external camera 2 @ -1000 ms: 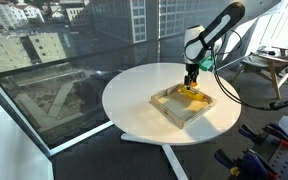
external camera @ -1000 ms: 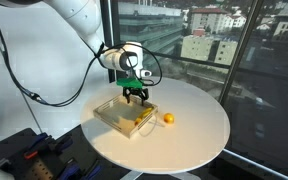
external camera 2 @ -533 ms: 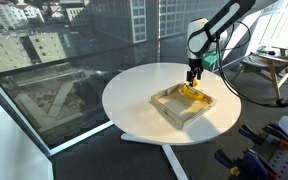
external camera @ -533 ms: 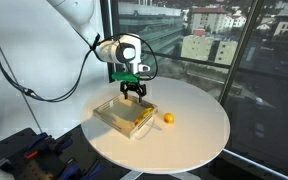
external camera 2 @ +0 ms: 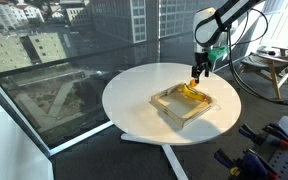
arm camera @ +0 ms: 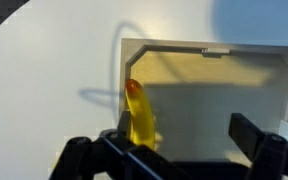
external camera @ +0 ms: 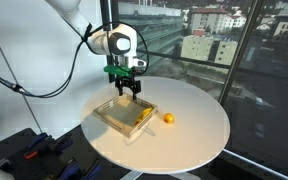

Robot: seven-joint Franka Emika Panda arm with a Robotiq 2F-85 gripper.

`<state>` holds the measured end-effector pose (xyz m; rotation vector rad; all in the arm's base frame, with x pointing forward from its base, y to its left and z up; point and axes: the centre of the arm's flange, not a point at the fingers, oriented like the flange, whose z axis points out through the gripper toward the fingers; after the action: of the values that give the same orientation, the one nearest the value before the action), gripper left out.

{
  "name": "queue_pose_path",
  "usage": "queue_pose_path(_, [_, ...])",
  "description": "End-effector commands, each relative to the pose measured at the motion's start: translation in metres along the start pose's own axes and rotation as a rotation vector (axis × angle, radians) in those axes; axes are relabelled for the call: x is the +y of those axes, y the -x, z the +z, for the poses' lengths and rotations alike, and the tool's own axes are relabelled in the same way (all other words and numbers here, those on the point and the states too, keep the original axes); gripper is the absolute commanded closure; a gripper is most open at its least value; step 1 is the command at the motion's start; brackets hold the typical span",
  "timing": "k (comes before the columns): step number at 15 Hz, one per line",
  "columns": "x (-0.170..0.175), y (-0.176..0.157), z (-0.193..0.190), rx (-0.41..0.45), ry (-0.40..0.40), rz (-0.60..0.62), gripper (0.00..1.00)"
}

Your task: Put the banana in the box

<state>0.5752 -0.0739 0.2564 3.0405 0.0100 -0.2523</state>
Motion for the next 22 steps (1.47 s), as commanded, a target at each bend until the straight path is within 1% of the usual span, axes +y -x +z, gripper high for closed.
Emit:
queue_pose_path(1, [-0.002, 0.03, -0.024, -0.007, -0.015, 0.064, 0.0])
queue_pose_path(7, [-0.003, 0.057, -0.044, -0.004, -0.03, 0.106, 0.0])
queue_pose_path(13, [-0.005, 0.081, -0.052, -0.026, -0.047, 0.142, 0.0])
queue_pose_path(14, [-0.002, 0.063, -0.043, -0.022, -0.032, 0.11, 0.0])
queue_pose_path(17, [-0.003, 0.07, -0.045, -0.023, -0.036, 0.114, 0.0])
queue_pose_path(22, [-0.003, 0.071, -0.045, -0.024, -0.037, 0.116, 0.0])
